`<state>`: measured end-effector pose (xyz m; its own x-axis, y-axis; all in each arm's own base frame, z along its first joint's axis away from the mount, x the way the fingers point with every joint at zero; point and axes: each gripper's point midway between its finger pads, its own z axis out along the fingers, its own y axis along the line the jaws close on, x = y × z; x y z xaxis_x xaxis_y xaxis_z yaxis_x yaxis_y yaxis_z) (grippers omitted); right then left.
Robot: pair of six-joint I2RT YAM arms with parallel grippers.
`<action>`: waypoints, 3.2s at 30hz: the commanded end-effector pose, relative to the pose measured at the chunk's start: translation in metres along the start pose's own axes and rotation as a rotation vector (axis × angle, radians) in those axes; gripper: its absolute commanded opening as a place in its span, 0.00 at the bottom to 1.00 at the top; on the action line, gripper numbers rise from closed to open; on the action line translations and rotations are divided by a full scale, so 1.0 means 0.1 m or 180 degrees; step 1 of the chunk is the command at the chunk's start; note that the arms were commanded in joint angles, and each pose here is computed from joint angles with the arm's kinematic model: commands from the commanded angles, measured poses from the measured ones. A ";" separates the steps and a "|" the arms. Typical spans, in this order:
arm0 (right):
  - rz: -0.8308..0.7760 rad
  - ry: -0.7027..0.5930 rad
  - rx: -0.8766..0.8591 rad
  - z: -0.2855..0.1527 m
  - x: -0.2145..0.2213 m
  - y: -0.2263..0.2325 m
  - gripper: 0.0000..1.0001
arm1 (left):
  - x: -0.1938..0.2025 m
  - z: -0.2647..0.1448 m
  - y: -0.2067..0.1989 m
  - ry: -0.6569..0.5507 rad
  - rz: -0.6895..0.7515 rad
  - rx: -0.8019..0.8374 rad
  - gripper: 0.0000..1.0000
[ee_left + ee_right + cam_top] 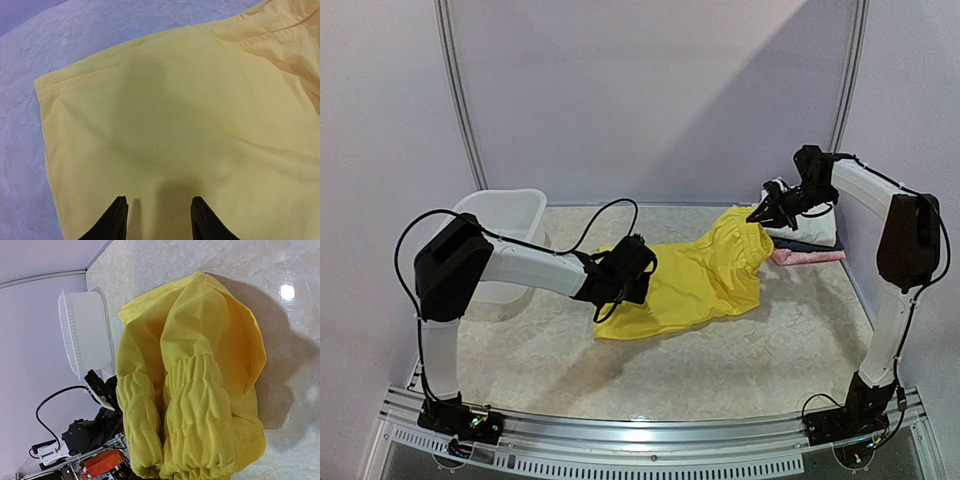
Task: Fold and stack the mixed laundry pile
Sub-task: Fold the rectangle-folded shorts at the center of the board.
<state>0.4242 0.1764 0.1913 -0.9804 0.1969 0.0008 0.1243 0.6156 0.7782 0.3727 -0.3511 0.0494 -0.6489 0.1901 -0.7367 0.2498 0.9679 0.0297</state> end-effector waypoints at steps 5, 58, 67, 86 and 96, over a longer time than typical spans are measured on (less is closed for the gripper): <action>0.0086 -0.0235 -0.0375 0.31 -0.39 0.45 0.00 | -0.05 0.05 0.03 0.0063 -0.0153 0.0023 0.44; -0.0823 -0.0495 -0.0089 0.53 -0.35 0.94 0.00 | -0.66 0.17 0.51 -0.0354 -0.1273 -0.0008 0.45; -0.0683 -0.0557 0.0021 -0.01 -0.30 0.56 0.00 | -0.57 0.77 -0.17 -0.0376 -0.1748 0.0904 0.15; -0.0503 -0.0648 -0.0110 -0.19 -0.39 0.53 0.00 | -1.09 0.63 -0.78 -0.0761 -0.1847 0.1752 0.11; -0.0473 -0.0738 -0.0268 -0.24 -0.48 0.68 0.00 | -0.69 0.94 -1.08 -0.0249 -0.1793 0.1574 0.06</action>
<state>0.4632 0.1868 0.2293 -0.9424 0.2651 -0.2042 0.0135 0.6399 0.7684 0.4755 -0.4815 0.0859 -0.6611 -0.4101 -0.6283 0.2688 0.6523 -0.7087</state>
